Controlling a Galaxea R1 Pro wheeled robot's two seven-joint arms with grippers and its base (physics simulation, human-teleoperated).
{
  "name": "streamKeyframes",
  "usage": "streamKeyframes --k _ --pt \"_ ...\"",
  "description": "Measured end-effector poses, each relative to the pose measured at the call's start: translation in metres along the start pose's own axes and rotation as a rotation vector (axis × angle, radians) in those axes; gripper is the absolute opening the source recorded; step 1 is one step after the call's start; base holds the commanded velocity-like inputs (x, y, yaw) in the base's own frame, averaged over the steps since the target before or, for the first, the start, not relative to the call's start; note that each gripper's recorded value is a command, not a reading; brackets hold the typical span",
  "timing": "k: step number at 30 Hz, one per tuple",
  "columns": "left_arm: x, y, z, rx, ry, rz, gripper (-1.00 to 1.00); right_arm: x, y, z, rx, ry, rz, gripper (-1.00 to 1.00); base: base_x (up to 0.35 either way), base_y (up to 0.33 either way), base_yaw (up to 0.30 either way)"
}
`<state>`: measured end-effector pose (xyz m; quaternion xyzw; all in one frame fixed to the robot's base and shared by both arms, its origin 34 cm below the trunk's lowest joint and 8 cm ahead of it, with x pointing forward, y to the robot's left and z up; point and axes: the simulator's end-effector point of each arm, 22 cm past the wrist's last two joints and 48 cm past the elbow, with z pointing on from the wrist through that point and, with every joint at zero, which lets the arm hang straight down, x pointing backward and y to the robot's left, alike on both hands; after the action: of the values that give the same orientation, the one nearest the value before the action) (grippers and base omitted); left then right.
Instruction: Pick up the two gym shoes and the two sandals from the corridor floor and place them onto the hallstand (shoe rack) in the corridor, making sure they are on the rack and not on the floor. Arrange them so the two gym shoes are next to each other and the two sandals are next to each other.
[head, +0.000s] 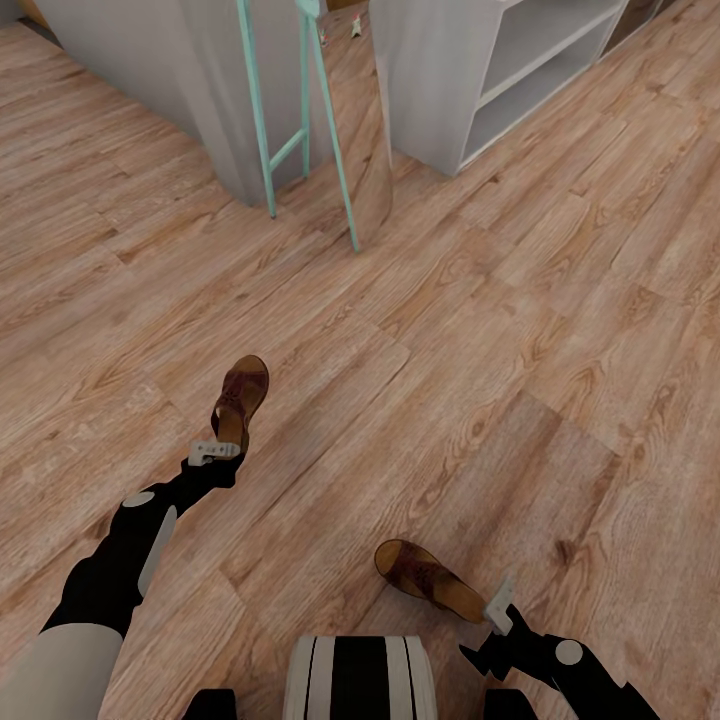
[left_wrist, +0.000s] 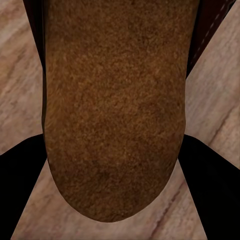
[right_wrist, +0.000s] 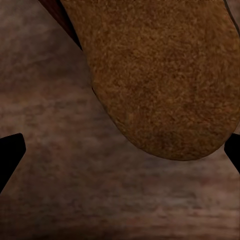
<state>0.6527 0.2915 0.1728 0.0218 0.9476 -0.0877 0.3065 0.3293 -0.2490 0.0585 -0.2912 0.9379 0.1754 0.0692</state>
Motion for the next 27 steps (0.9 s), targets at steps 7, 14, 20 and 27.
streamKeyframes --k 7,14,20,27 --pt "0.0013 0.0001 -0.0001 0.0 0.002 -0.001 -1.0 -0.0003 -0.0002 0.0 0.0 -0.001 0.0 1.0 0.0 0.0 0.0" --pt "0.0012 0.0001 -0.0002 0.0 0.001 0.0 -1.0 -0.0005 -0.0012 -0.0005 0.002 -0.001 -0.002 1.0 0.065 -0.014 0.0" --pt "0.0012 -0.0001 -0.0001 0.001 0.0 0.0 -1.0 -0.0006 -0.0013 -0.0005 0.002 -0.001 -0.002 1.0 0.035 -0.009 0.0" --pt "0.0013 0.0001 -0.0001 0.001 0.001 -0.001 -1.0 -0.0006 -0.0014 -0.0005 0.002 -0.001 -0.002 1.0 0.013 0.003 0.0"
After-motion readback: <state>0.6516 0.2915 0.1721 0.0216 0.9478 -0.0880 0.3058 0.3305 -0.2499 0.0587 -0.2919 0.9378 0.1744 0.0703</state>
